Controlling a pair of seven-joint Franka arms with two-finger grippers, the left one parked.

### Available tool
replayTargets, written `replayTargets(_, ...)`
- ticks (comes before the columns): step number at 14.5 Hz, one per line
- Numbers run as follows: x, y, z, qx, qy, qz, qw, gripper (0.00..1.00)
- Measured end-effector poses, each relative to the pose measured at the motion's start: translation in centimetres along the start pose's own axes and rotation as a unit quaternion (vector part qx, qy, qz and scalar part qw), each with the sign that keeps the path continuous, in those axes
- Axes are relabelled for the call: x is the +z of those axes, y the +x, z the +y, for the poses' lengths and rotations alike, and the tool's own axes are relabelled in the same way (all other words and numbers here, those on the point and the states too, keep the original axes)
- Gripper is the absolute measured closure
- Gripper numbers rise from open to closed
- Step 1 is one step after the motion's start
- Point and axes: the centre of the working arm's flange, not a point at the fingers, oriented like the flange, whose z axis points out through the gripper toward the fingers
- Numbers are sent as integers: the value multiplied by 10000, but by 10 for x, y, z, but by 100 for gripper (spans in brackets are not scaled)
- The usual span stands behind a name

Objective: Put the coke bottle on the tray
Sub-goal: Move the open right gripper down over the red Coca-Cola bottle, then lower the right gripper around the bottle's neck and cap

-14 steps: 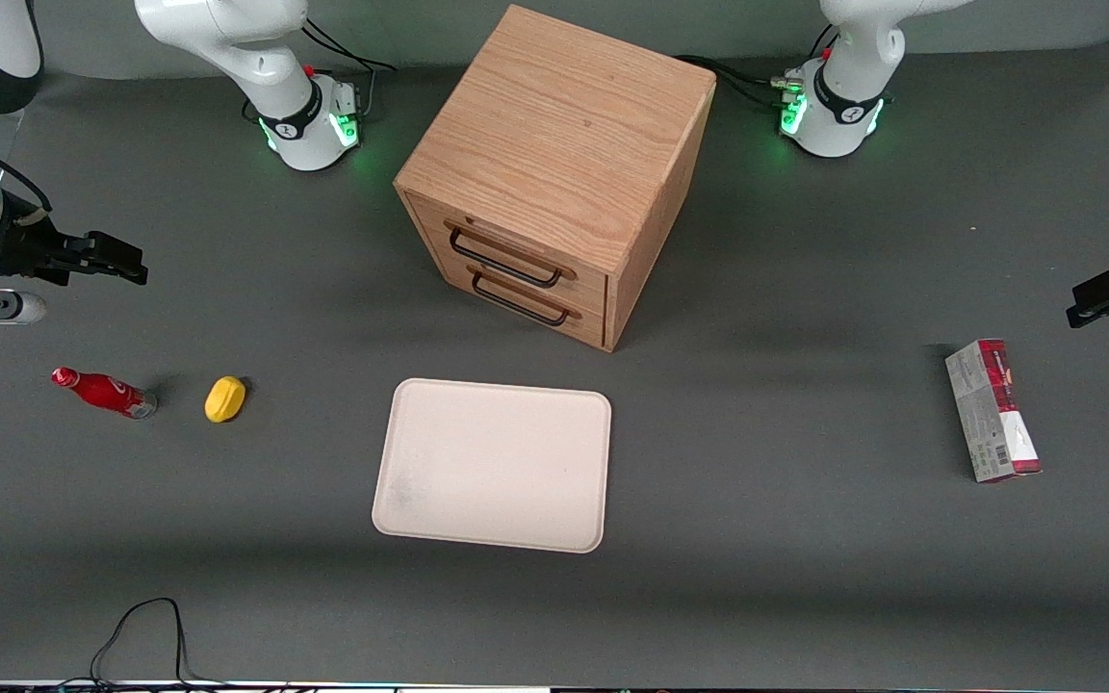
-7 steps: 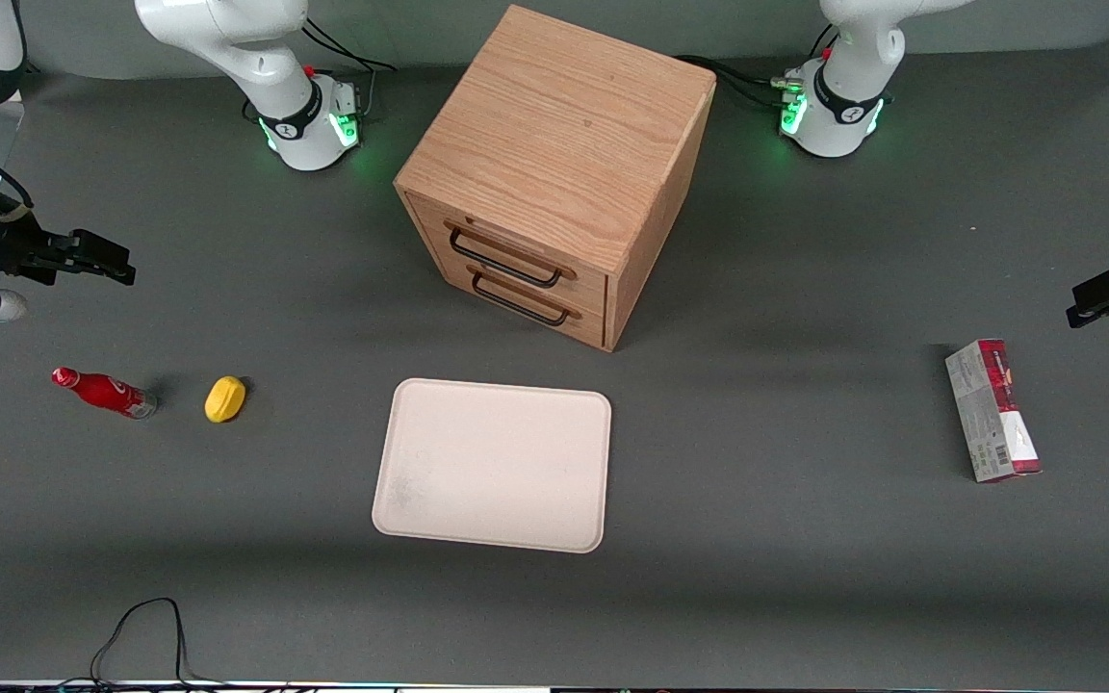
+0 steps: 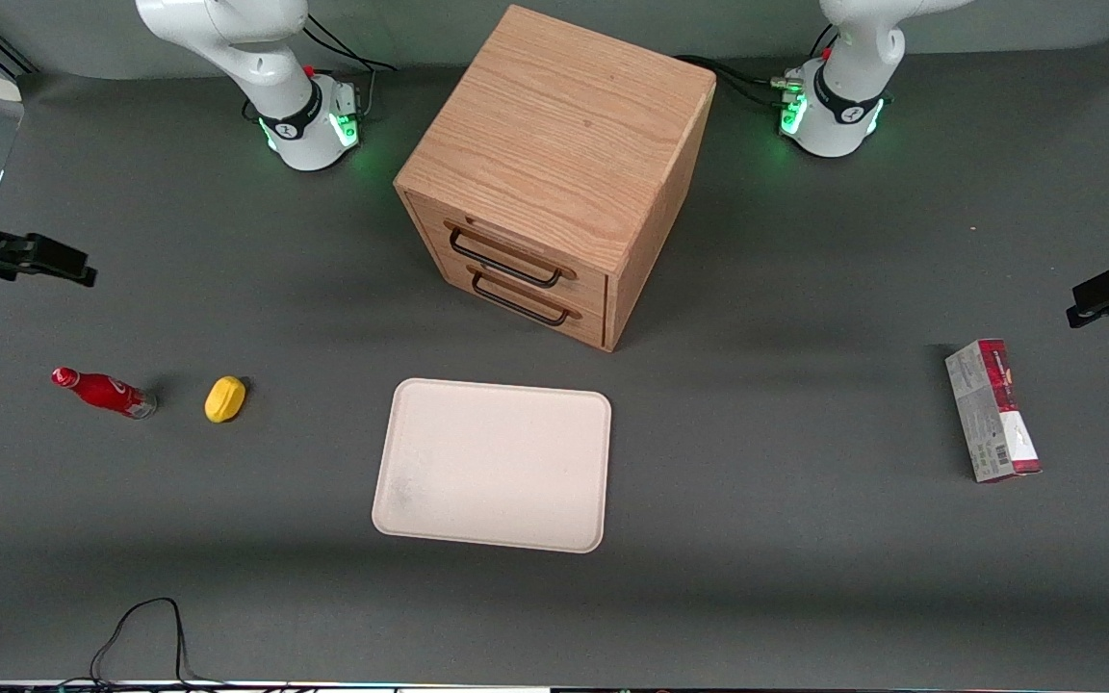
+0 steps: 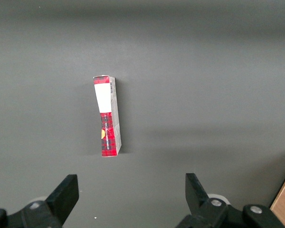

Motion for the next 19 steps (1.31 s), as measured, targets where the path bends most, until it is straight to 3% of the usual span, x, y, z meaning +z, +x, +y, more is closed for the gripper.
replayTargets(2, 5, 21, 43, 16, -8, 2, 10000, 0)
replayTargets(7, 49, 72, 161, -401, -187, -207, 9988, 0)
replayTargets(14, 57, 98, 134, -661, -288, -44, 9974, 0)
replayTargets(19, 130, 117, 128, -750, -245, 112, 9968, 0)
